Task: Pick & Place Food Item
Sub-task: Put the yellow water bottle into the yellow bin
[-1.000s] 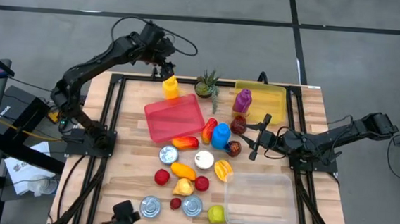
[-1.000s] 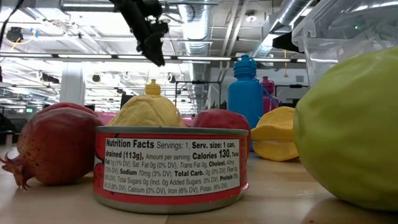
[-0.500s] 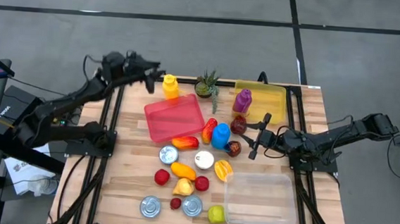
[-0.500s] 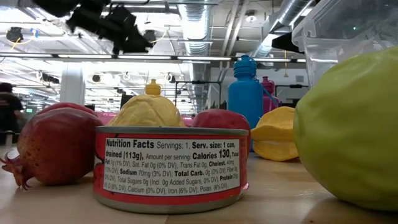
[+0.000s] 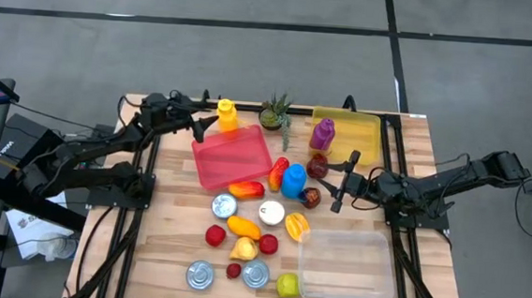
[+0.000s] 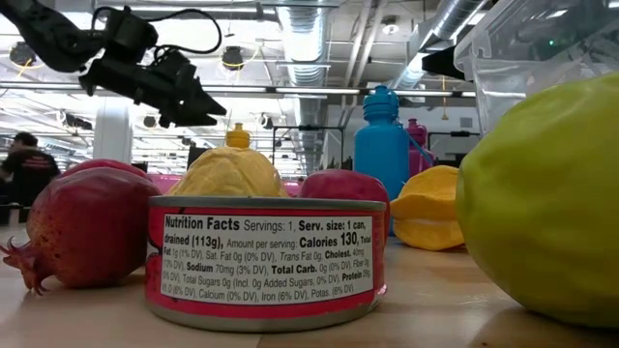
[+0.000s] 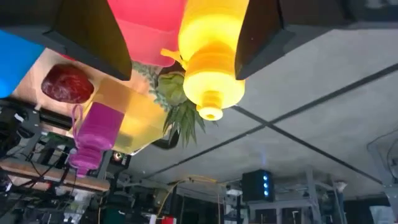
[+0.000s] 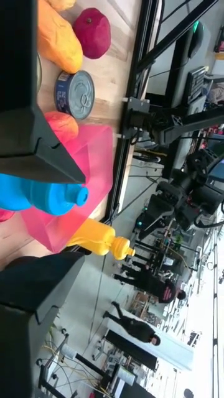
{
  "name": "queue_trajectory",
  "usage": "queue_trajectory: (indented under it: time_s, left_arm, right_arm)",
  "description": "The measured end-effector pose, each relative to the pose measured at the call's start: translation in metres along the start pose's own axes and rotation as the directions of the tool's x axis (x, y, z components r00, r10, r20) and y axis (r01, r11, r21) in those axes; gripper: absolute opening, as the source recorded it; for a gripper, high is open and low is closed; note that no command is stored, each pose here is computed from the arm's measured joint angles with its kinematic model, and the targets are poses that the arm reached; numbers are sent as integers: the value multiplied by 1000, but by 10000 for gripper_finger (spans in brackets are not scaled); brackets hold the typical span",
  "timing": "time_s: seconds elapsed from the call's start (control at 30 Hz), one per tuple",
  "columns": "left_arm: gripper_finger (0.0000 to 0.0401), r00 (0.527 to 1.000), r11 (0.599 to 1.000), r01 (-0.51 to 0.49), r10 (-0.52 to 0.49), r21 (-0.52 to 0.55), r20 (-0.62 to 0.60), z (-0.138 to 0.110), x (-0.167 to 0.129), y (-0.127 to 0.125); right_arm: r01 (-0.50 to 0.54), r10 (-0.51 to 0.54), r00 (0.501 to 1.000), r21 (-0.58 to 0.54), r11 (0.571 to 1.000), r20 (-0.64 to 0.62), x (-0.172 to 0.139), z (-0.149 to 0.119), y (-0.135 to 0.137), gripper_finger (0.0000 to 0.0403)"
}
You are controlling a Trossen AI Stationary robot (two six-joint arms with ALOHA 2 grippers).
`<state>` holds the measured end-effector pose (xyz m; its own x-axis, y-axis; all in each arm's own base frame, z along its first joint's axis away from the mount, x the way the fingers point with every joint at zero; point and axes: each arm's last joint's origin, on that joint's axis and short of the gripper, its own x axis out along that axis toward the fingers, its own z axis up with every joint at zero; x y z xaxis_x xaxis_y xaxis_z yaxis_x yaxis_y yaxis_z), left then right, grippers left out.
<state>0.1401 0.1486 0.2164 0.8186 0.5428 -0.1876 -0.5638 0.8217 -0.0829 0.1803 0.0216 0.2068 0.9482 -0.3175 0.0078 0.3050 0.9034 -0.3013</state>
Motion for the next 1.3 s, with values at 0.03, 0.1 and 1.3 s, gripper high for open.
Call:
queue_trajectory:
  time_s: [0.03,0.1,1.3]
  left_arm:
    - [288,1000,1000,-2,2,1,-1,-2,0,0]
    - [293,1000,1000,-4,4,13,-10,-6,1,1]
    - [294,985,994,-47,29,103,170,-49,39,13]
  right_arm:
    - [0,0,1000,-3,1000,-1,0,0,0,186]
    - [0,0,1000,-4,1000,-1,0,0,0,189]
    - [6,-6,1000,-14,1000,-5,1,-1,-1,192]
